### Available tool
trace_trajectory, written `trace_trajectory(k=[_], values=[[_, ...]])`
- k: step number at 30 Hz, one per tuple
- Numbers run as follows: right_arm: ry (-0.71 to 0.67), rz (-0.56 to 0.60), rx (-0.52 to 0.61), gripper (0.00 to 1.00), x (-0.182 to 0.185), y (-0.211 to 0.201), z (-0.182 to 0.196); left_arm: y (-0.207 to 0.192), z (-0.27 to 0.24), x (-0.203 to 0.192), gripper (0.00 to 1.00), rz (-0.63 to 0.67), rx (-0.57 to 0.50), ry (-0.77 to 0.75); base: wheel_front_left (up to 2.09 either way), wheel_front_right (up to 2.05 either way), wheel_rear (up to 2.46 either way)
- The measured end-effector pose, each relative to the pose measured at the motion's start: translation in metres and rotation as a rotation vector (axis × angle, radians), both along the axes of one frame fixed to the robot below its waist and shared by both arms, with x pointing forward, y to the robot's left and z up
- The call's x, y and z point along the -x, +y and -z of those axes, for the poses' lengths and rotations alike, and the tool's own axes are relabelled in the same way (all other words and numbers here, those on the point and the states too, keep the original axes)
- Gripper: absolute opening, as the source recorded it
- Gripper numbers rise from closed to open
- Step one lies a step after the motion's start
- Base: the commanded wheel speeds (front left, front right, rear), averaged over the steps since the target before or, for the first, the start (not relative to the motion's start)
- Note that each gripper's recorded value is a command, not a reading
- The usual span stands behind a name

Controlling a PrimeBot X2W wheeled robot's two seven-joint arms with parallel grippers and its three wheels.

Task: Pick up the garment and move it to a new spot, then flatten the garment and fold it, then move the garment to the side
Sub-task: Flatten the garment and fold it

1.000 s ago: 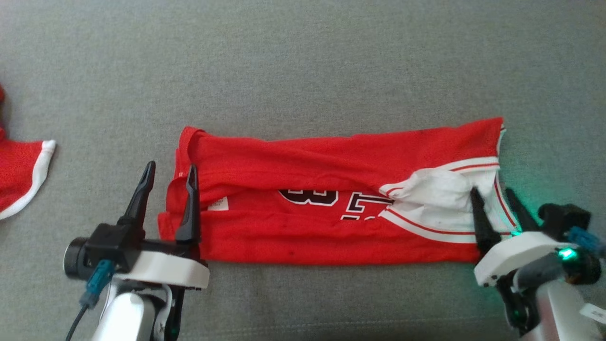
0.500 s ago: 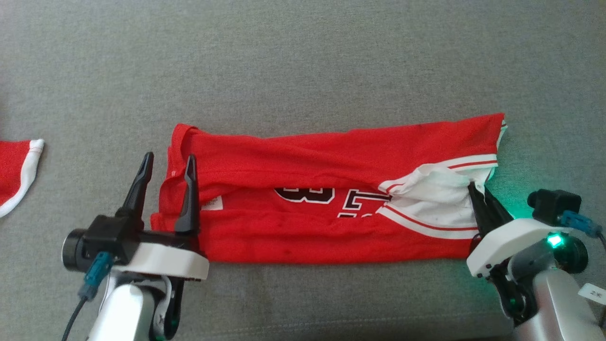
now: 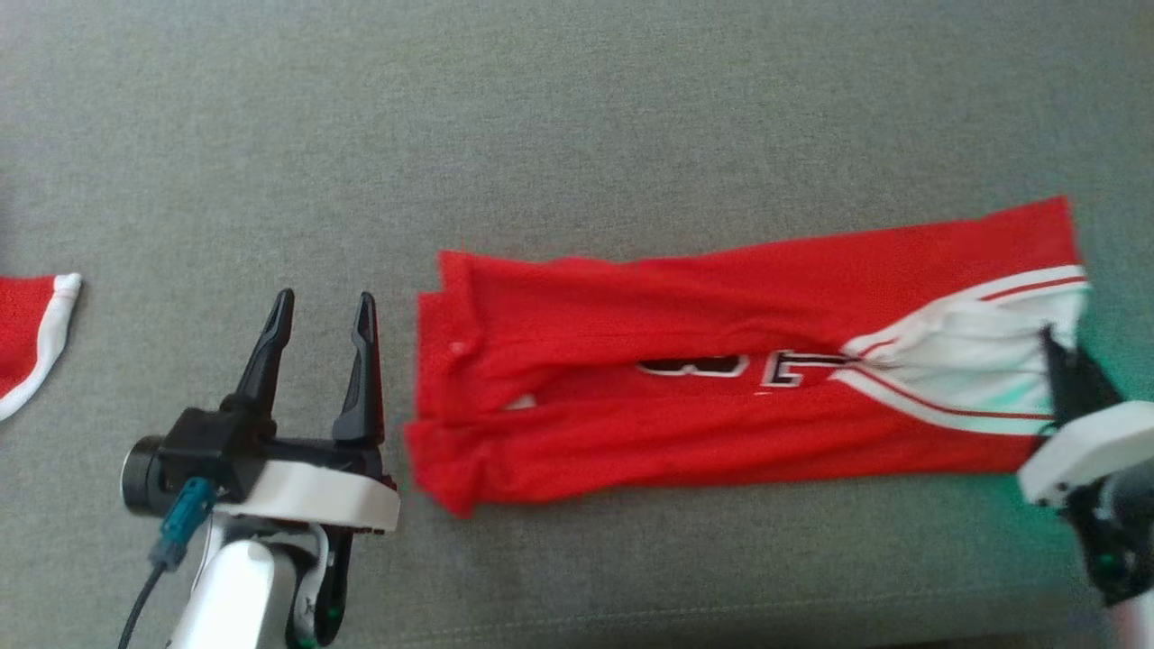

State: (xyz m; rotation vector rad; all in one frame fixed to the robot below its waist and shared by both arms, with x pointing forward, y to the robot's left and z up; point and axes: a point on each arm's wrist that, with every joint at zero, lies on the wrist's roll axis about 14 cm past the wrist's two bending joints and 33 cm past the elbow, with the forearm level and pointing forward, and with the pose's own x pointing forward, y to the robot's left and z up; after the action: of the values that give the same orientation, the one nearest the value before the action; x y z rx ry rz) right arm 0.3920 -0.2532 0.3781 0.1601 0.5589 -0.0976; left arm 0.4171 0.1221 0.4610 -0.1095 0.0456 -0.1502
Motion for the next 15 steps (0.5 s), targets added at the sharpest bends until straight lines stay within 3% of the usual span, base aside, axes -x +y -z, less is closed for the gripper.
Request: trace_trajectory(k=[3,7,15], values=[[-0.009,0.031,0.030,0.00,0.001,-0.019,-0.008,0.000,-0.003,0.000,1.00,-0.003,0.002,-0.008,0.00,0.00,0.00],[-0.052,0.003,0.047,0.00,-0.003,-0.014,-0.026,-0.001,-0.008,0.001,1.00,-0.004,0.007,-0.020,0.00,0.00,0.00],[-0.197,-0.234,0.051,0.00,-0.024,0.064,-0.090,-0.005,-0.015,0.004,1.00,0.009,0.016,-0.035,0.00,0.00,0.00]])
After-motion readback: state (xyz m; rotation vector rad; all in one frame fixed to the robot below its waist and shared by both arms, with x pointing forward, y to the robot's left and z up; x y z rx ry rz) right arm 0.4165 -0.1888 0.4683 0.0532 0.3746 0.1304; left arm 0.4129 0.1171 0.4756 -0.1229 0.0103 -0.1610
